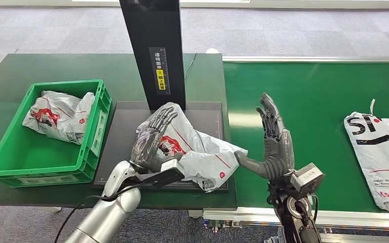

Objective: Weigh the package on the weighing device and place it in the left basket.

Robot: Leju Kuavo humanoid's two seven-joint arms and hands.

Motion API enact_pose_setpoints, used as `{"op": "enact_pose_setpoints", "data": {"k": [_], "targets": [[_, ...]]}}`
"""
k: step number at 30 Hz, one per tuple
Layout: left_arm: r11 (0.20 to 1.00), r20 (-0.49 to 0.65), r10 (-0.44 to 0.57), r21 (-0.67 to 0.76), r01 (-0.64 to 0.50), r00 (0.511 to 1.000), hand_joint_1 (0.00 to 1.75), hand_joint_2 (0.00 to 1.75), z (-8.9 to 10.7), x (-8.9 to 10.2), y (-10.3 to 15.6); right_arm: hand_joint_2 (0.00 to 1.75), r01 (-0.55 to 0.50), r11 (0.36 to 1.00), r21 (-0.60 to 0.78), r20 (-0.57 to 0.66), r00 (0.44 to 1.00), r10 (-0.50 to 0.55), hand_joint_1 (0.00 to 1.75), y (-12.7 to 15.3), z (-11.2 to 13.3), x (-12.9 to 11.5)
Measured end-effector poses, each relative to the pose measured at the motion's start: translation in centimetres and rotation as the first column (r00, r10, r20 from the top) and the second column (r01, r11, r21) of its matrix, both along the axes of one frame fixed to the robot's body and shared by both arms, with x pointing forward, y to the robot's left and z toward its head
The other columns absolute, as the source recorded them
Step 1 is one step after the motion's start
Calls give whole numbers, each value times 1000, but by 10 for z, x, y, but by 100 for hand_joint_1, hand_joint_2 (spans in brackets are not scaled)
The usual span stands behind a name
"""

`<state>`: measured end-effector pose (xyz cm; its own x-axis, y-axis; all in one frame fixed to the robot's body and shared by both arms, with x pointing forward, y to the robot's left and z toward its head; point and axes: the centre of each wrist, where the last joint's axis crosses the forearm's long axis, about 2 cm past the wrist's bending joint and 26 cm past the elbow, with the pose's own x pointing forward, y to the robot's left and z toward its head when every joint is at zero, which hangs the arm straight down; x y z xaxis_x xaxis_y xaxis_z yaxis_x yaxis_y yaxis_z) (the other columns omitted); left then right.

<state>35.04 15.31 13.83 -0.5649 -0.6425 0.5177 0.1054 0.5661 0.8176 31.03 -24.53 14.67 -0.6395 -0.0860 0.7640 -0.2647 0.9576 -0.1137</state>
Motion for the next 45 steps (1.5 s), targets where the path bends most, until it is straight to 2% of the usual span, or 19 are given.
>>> {"op": "enact_pose_setpoints", "data": {"k": [5, 9, 10, 13, 14, 19, 30, 34, 38, 42, 45], "targets": [[968, -87, 14, 251, 8, 996, 0, 175, 2, 27, -8, 175, 45, 999, -20, 8, 999, -45, 0, -3, 1, 0], [909, -203, 44, 414, 45, 978, 0, 175, 3, 41, -14, 175, 72, 996, -49, 9, 997, -72, 0, -5, -1, -2], [893, -235, 58, 447, 55, 970, 15, 175, 3, 43, -16, 175, 77, 996, -53, 7, 997, -77, 0, -5, -1, -3], [849, -310, 89, 520, 91, 946, 146, 175, 6, 50, -19, 175, 93, 994, -58, 2, 996, -94, 0, -8, -1, -3], [841, -327, 90, 531, 104, 941, 174, 175, 7, 52, -20, 175, 99, 993, -58, 0, 995, -99, 0, -8, -1, -3], [818, -361, 92, 559, 136, 928, 171, 175, 8, 56, -21, 175, 120, 991, -56, -6, 993, -121, 0, -13, -1, -3], [858, -289, 39, 500, 116, 957, 175, 175, 6, 55, -22, 175, 132, 989, -60, -16, 991, -133, 0, -16, -5, -10], [880, -240, 23, 465, 94, 970, 175, 175, 3, 52, -22, 175, 131, 990, -61, -20, 991, -132, 0, -17, -7, -12], [915, -135, -6, 399, 60, 991, 175, 175, 5, 48, -25, 175, 124, 990, -62, -22, 992, -126, 0, -18, -7, -14], [951, -20, -32, 308, 37, 999, 175, 0, 11, 44, -26, 175, 125, 990, -63, -22, 992, -126, 0, -20, -8, -15], [970, 77, -34, 243, 14, 996, 175, 0, 18, 40, -25, 175, 126, 990, -62, -24, 992, -128, 0, -23, -8, -16]]}}
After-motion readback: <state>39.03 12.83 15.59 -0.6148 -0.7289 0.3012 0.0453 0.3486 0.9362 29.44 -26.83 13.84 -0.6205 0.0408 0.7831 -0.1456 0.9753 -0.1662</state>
